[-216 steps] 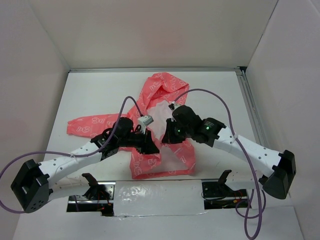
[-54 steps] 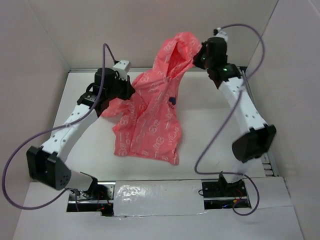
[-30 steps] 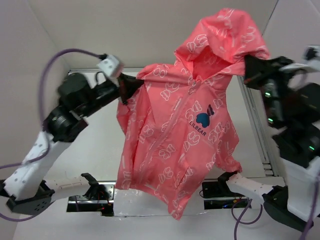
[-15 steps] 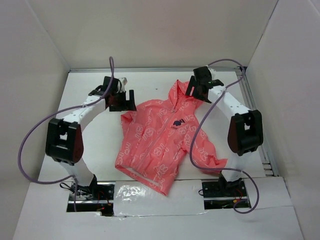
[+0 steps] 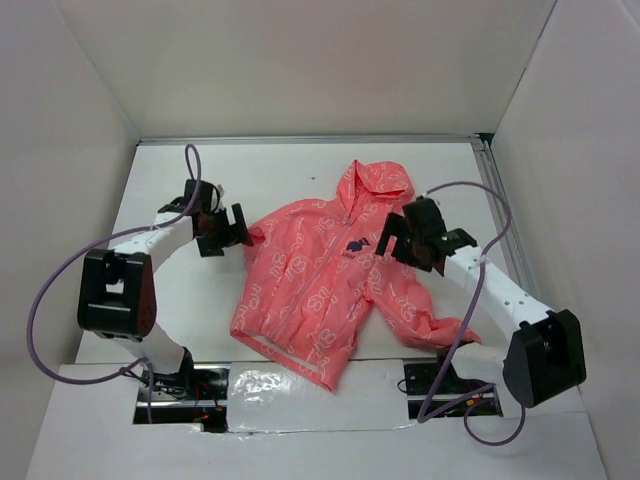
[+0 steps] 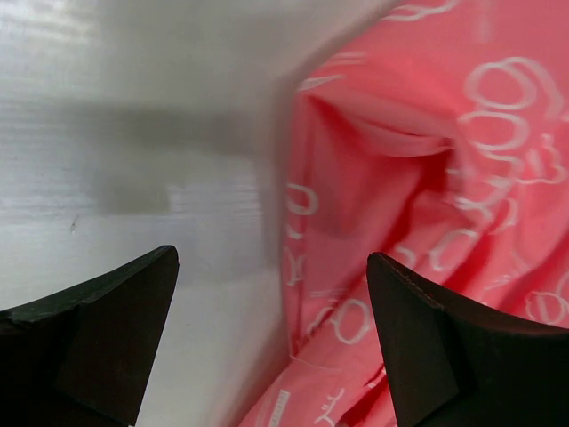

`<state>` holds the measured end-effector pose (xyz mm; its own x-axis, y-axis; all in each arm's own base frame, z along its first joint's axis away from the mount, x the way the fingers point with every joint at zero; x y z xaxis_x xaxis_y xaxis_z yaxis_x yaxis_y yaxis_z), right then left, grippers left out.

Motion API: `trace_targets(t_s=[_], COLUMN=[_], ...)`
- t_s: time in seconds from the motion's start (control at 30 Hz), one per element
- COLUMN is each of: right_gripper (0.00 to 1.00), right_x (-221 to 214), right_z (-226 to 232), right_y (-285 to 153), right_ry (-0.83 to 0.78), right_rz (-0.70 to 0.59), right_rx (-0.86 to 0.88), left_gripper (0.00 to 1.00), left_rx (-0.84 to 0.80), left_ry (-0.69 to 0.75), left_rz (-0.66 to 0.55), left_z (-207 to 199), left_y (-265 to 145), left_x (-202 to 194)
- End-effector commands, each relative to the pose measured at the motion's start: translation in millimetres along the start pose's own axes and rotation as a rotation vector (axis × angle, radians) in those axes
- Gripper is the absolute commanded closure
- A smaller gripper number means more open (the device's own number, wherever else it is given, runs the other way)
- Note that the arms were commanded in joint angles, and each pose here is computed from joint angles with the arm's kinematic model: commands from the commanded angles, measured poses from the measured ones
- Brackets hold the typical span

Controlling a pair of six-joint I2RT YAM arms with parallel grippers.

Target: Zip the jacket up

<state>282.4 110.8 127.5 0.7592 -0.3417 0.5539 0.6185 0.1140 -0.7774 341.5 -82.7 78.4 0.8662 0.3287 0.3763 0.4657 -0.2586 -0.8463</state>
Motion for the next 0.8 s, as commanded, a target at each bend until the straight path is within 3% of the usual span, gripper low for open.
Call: trace_targets(t_s=[0.0, 0.17, 0.27, 0.3, 0.33, 0.37, 0.43, 0.47, 0.53, 0.57, 0.7, 0.77], right_gripper=[0.00, 0.00, 0.00, 0.00, 0.00, 0.08, 0.25, 0.45, 0.67, 1.00, 1.00, 1.00], right_x=[-44, -78, -81, -83, -82, -84, -79, -83, -75, -72, -49, -41], right_z=[-23, -50, -68, -74, -80, -89, -93, -97, -94, -97, -108, -113], right_y=[0, 3, 8, 12, 17, 23, 28, 33, 36, 38, 35, 33], right_ry=[0.065, 0.109, 0.137, 0.141, 0.145, 0.155, 0.163, 0.171, 0.175, 0.190, 0.226, 0.232], right_rz=[0.106, 0.152, 0.128, 0.126, 0.117, 0.140, 0.155, 0.189, 0.189, 0.190, 0.121, 0.102], right_rx=[-0.029, -0.080, -0.164, -0.194, -0.214, -0.262, -0.304, -0.337, -0.346, -0.367, -0.425, -0.449], left_gripper=[0.01, 0.06, 0.28, 0.56, 0.74, 1.00, 1.00, 1.00, 1.00, 1.00, 1.00, 1.00], left_rx=[0.005, -0.034, -0.007, 0.033, 0.013, 0.051, 0.093, 0.108, 0.081, 0.081, 0.115, 0.147], left_ry=[-0.081, -0.026, -0.021, -0.033, -0.028, -0.070, -0.105, -0.127, -0.125, -0.121, -0.056, -0.035], left_rz=[0.018, 0.014, 0.060, 0.086, 0.073, 0.109, 0.030, 0.020, -0.089, -0.131, -0.346, -0.393], left_z=[10, -12, -20, -11, -19, -8, 0, 5, 5, 6, 7, 9], left_y=[8, 31, 54, 67, 69, 74, 67, 61, 43, 37, -6, -12], left_x=[-1, 6, 5, 1, 15, 12, 47, 56, 101, 117, 194, 213])
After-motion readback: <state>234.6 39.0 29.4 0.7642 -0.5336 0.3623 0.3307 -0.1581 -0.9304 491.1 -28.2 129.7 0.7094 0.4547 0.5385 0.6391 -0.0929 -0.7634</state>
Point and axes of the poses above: each gripper's point midway between its finger pads, its own y axis out along the fingers, its own z axis along the line the jaws close on, x = y × z, the point moved 1 cm from there along -y, back along the fingers, and after that the axes turned 1 degree about -y, right-handed, at the moved point
